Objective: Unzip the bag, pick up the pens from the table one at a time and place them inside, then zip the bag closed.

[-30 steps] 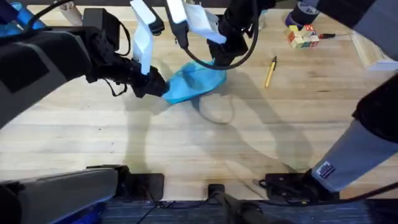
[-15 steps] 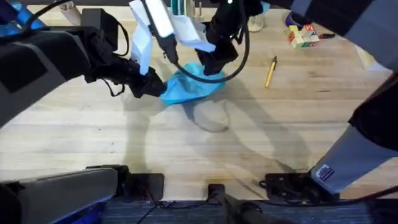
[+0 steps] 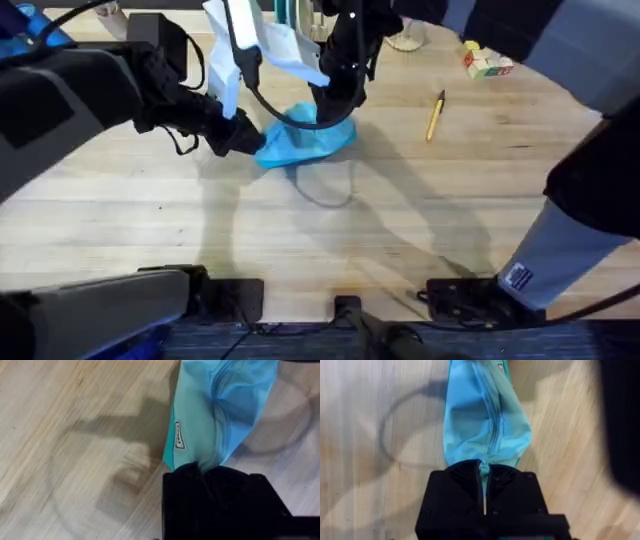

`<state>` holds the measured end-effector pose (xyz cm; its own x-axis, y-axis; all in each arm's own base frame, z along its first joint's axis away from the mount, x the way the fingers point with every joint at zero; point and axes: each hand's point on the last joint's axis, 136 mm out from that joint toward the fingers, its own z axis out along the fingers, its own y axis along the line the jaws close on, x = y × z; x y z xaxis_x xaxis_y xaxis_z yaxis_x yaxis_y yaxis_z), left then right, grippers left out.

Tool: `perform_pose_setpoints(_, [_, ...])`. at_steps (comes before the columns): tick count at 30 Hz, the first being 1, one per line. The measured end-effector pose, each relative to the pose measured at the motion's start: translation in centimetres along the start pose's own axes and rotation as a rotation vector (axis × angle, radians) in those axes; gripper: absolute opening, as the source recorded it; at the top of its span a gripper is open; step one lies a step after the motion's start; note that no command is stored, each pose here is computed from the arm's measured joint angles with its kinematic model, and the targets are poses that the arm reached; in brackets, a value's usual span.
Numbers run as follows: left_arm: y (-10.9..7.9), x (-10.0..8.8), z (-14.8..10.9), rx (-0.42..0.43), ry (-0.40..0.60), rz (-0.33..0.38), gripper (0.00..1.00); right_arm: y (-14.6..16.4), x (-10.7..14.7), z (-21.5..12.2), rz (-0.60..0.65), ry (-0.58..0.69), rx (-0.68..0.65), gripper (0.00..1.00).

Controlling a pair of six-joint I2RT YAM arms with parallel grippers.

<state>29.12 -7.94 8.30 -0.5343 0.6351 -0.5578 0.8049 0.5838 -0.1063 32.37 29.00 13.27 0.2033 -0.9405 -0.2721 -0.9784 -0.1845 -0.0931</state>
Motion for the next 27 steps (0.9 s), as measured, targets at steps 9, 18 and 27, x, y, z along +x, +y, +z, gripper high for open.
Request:
perform_pose_setpoints(9, [0.0, 0.0, 0.0, 0.000, -0.003, -0.054, 0.042, -0.3, 0.5, -0.2, 0.100, -0.025, -0.008, 0.035])
perform_pose_setpoints(18, [-0.1, -0.2, 0.0, 0.007, -0.012, 0.018, 0.042, -2.0, 1.7, -0.9, 0.237, -0.072, 0.018, 0.034])
perform_pose_setpoints(27, [-0.5, -0.6, 0.1, 0.023, -0.026, 0.031, 0.042, -3.5, 3.7, -3.8, 0.321, -0.133, 0.073, 0.062])
